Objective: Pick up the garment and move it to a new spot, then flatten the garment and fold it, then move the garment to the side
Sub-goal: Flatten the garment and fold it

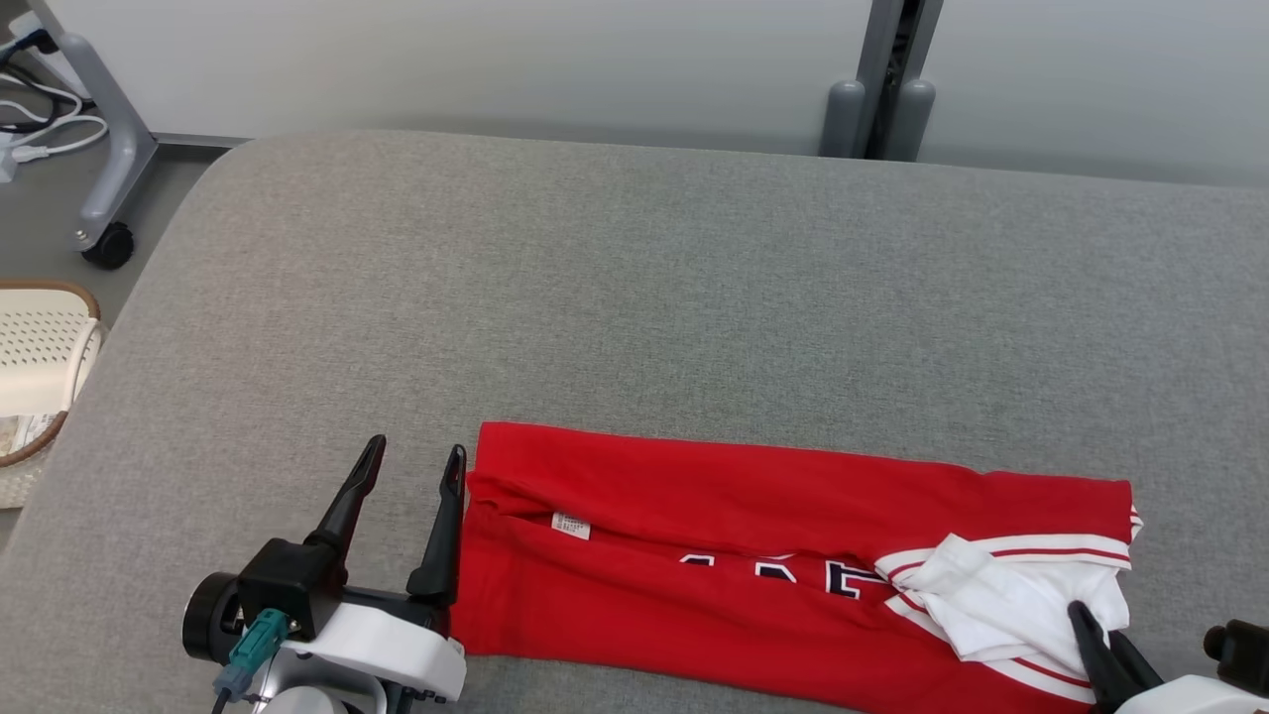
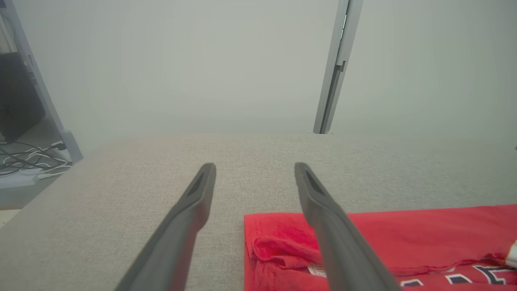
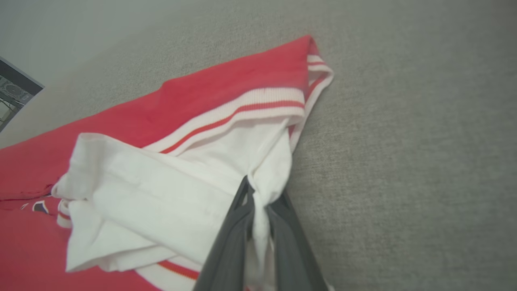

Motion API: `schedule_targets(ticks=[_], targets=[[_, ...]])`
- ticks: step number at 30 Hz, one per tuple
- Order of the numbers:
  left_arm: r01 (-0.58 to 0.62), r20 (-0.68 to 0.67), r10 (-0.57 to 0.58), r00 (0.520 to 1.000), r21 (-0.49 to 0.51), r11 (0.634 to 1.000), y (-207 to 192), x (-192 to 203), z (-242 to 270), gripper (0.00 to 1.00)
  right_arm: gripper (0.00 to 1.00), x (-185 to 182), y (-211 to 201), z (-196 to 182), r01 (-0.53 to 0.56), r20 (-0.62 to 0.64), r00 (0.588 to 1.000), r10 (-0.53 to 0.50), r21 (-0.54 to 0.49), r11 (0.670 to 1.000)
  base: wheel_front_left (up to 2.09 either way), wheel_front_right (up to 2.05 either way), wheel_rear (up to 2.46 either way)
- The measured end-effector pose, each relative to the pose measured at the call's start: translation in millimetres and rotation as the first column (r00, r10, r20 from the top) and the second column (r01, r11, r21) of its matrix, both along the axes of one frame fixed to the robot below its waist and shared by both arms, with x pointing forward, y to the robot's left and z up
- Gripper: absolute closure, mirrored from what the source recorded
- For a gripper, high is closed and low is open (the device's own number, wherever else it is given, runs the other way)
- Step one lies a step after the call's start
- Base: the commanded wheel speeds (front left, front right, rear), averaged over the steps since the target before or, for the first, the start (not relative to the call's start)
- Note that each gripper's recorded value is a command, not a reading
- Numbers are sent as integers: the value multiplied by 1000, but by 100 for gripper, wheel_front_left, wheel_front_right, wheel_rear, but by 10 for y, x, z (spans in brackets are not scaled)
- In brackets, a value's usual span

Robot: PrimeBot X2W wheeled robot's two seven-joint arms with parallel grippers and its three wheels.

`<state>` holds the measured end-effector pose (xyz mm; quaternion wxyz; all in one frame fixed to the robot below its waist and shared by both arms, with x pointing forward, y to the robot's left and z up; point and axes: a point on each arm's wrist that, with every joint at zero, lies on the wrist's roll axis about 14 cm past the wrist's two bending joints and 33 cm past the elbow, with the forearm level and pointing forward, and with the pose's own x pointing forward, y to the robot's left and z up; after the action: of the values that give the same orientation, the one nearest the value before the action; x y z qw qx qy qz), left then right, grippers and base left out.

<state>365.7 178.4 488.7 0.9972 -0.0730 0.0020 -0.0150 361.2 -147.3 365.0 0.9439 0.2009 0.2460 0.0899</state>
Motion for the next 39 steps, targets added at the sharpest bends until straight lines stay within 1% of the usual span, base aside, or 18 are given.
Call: schedule_targets(ticks=[5, 10, 15, 17, 20, 22, 25, 29, 30, 35, 39], targets=[[19, -6, -19, 1000, -1, 1000, -62, 43, -27, 0, 100, 17, -159, 19, 41, 14, 999, -41, 3, 999, 0, 0, 0], [37, -7, -37, 999, -6, 999, -125, 87, -39, 0, 100, 40, -471, 55, 119, 37, 992, -118, -17, 993, 0, 0, 0], [48, -7, -48, 999, -7, 999, -166, 111, -45, 0, 100, 22, -814, 93, 199, 60, 979, -196, -46, 979, 0, 0, 0], [53, -6, -53, 999, -9, 999, -184, 120, -43, 0, 100, 19, -910, 116, 218, 71, 974, -214, -58, 974, 0, 0, 0], [61, -1, -61, 998, -8, 998, -212, 138, -35, 0, 100, 30, -915, 175, 217, 93, 973, -212, -55, 975, 0, 0, 0], [69, 1, -69, 998, -11, 998, -240, 148, -29, 0, 100, 67, -848, 261, 194, 125, 975, -186, -53, 980, 0, 0, 0], [74, 6, -74, 997, -13, 997, -260, 165, -17, 0, 100, 159, -686, 494, 141, 212, 969, -128, -47, 989, 0, 0, 0], [84, 10, -84, 996, -14, 996, -296, 186, -10, 0, 100, 223, -381, 831, 54, 327, 944, -37, -43, 998, 0, 0, 0], [92, 13, -92, 996, -17, 996, -319, 194, -2, 0, 100, 216, -199, 971, 13, 363, 932, -1, -30, 999, 0, 0, 0], [96, 12, -96, 995, -22, 995, -339, 199, -10, 0, 100, 195, 315, 1248, -90, 407, 911, 68, 35, 995, 0, 0, 0], [94, 17, -94, 995, -23, 995, -334, 209, 4, 0, 100, 87, 837, 1332, -195, 390, 911, 135, 120, 973, 0, 0, 0]])
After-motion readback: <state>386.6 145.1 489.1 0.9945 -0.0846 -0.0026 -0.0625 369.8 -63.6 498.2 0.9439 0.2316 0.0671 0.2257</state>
